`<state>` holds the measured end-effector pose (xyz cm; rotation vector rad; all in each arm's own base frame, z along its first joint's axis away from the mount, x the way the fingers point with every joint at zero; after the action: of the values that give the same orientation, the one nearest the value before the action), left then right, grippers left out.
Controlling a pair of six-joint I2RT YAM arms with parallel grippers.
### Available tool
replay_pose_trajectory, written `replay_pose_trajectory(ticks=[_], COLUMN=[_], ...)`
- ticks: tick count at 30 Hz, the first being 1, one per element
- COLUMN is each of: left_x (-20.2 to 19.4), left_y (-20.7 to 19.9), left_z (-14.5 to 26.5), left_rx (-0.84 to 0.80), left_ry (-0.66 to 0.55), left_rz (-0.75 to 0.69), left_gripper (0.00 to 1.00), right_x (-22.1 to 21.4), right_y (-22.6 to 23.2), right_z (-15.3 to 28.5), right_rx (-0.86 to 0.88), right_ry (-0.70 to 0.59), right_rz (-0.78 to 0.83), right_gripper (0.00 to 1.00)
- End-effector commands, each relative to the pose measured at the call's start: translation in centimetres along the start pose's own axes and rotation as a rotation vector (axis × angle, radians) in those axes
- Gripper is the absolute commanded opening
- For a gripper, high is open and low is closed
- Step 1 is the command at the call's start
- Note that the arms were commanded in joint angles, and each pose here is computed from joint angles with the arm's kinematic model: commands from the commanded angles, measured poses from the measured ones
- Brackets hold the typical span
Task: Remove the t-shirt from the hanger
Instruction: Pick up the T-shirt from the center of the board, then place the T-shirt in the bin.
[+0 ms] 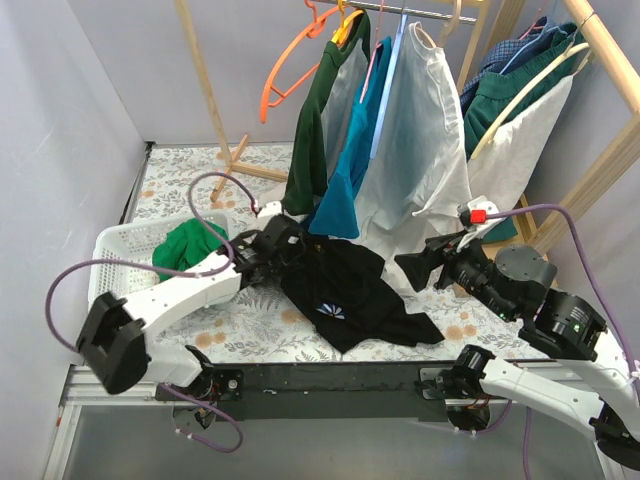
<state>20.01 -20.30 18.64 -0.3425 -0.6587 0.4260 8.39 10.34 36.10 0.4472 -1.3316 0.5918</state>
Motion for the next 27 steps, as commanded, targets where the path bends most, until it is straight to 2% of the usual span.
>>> replay_pose_trajectory(ticks=[1,4,11,18,21,23,25,26,27], left_x=[5.5,7.7,14.7,19.3,20.2,20.6,21.3,23.4,24.5], left_y=[-1.4,-0.9,-1.7,-1.6,-2.0,-2.7,-3.5,-1.9,-1.2], left_z=[9.1,12.6,23.6,29.5,30.0,28.7,26.0,24.6,23.3], left_rx=[-0.058,-0.009,-0.051,-0.001,0.022,0.076,0.106,0.178,0.18], left_ry=[-0.162,-0.251,-0.54,-0.791,-0.847,-0.85,-0.797,-0.794,-0.764], left_rz=[0.021,0.02,0.161,0.174,0.152,0.09,0.007,0.036,0.047], left_gripper=[0.0,0.0,0.0,0.0,0.0,0.0,0.0,0.0,0.0], right_x=[-2.2,-3.4,-4.2,-4.0,-3.9,-3.7,-3.7,-3.6,-3.5], right_y=[0.5,0.9,1.6,2.8,3.1,3.2,3.2,3.2,3.3], right_z=[-0.7,-1.6,-3.3,-5.0,-5.4,-5.5,-5.7,-5.7,-5.8], right_rx=[0.041,0.061,0.111,0.193,0.219,0.23,0.232,0.232,0.232], right_ry=[0.085,0.121,0.107,0.11,0.114,0.111,0.112,0.11,0.107], right_rz=[0.021,0.042,0.054,0.055,0.057,0.061,0.065,0.067,0.066], right_gripper=[0.87,0.91,0.96,0.96,0.95,0.95,0.95,0.95,0.94])
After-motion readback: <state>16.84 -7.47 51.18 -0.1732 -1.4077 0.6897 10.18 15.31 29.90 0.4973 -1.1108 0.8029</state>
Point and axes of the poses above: each gripper's point midway between its finger pads, its own z axis back along the fingers, its own y axis along the line the jaws close on, x = y × z, the point moved 10 cm from there along z, back along the fingers, and after that the axes turned 15 degrees about z, right-handed, at the moved point
